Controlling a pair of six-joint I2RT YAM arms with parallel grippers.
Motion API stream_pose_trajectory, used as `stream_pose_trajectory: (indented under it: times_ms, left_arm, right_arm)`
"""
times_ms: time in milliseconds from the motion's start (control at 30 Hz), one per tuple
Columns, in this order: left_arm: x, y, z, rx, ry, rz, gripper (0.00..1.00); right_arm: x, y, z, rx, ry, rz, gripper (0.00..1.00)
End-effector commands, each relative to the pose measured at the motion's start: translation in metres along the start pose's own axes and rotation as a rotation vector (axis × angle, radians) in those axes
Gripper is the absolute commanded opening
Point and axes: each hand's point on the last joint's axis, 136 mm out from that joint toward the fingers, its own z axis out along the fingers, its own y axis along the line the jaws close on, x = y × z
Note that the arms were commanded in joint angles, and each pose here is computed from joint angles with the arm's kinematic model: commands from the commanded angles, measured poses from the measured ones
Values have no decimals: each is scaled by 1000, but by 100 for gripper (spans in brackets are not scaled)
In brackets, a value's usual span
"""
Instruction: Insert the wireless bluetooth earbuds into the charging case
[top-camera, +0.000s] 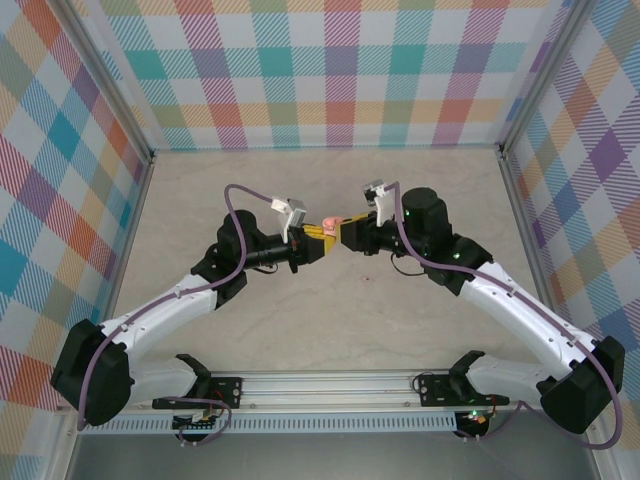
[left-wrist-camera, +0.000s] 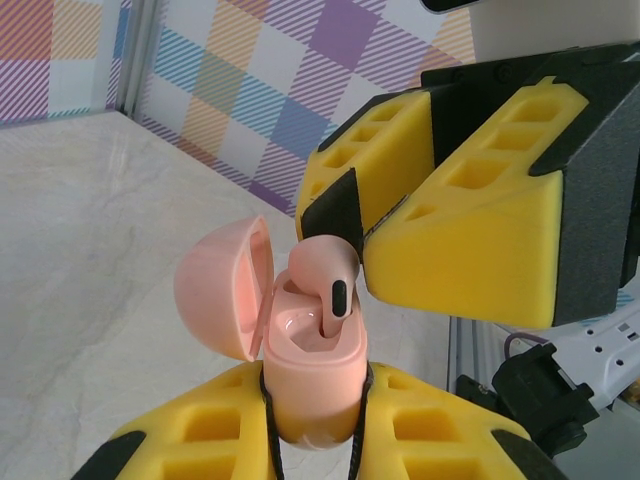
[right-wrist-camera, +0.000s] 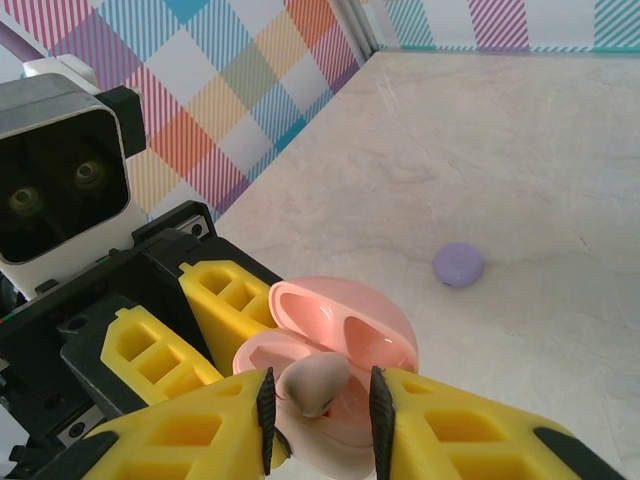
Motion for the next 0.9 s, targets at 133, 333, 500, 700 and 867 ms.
stream_pose_trajectory:
  times_ms: [133, 333, 500, 700, 867]
  left_arm:
    - [-18, -15, -1, 39, -32, 57, 8]
    - [-16, -20, -1, 70, -19, 59, 8]
    - [-15, -25, 0, 102, -3, 63, 8]
    - [-15, -23, -1, 84, -3, 67, 8]
    - [-13, -20, -1, 71, 5, 70, 8]
  right_arm:
    - [-18, 21, -13, -59, -39, -48, 34]
    - [-15, 30, -10, -106, 8, -39, 27]
    - [-10, 30, -5, -117, 60, -32, 27]
    - [-10, 24, -8, -70, 55, -34, 31]
    - [-13, 32, -14, -99, 47, -45, 34]
